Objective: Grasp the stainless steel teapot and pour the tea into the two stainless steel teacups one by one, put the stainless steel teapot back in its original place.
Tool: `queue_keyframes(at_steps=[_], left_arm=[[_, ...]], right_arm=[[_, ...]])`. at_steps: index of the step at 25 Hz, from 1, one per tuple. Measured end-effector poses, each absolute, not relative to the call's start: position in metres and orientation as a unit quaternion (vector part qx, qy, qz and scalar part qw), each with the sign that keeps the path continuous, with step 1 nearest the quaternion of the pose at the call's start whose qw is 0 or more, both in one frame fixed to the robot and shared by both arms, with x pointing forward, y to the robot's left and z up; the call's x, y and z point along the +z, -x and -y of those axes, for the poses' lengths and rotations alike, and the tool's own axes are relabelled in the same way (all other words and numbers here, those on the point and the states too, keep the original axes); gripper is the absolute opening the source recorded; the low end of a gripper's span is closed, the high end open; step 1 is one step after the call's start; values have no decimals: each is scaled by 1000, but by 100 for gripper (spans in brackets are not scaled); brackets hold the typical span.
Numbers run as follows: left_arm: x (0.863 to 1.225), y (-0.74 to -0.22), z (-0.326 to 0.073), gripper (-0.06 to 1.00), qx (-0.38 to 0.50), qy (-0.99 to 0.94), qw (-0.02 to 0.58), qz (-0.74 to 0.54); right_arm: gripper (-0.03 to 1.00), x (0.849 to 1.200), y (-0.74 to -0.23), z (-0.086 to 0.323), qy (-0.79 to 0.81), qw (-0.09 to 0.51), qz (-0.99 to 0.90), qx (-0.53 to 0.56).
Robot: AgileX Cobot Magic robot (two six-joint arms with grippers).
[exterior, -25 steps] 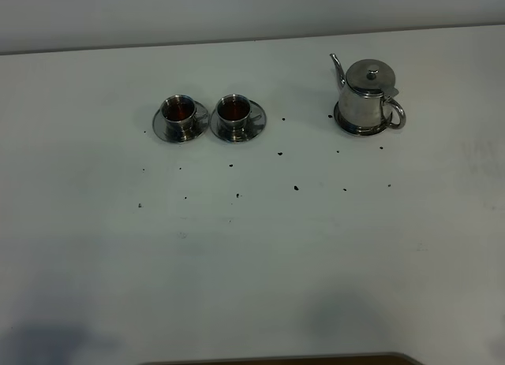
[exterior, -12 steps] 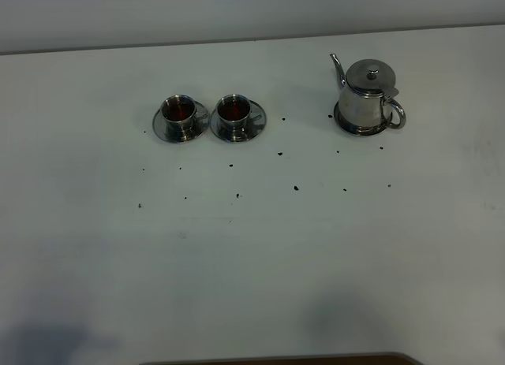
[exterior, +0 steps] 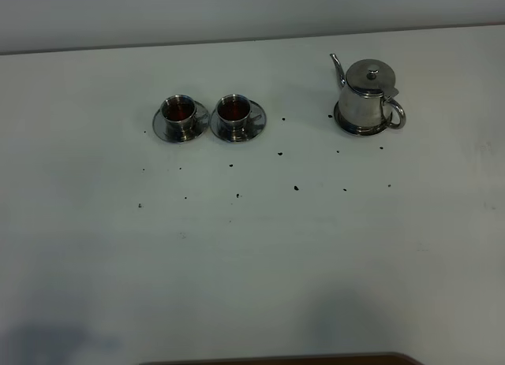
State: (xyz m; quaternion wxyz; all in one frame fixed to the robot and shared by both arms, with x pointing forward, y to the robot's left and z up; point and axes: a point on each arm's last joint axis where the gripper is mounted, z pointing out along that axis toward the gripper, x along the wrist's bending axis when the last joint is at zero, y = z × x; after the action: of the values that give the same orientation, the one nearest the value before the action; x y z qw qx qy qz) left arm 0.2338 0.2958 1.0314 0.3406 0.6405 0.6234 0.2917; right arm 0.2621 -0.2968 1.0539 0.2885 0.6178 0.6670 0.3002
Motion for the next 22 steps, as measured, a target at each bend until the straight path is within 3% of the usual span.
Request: queue_keyframes(at_steps=[10, 22], left_arm=[[1031, -234, -296, 47, 292, -640, 341, -623], [1031, -234, -296, 47, 292, -640, 341, -623]], right_arm=[[46, 1055, -229, 298, -590, 354, -628, 365], [46, 1055, -228, 298, -588, 354, -626, 371]])
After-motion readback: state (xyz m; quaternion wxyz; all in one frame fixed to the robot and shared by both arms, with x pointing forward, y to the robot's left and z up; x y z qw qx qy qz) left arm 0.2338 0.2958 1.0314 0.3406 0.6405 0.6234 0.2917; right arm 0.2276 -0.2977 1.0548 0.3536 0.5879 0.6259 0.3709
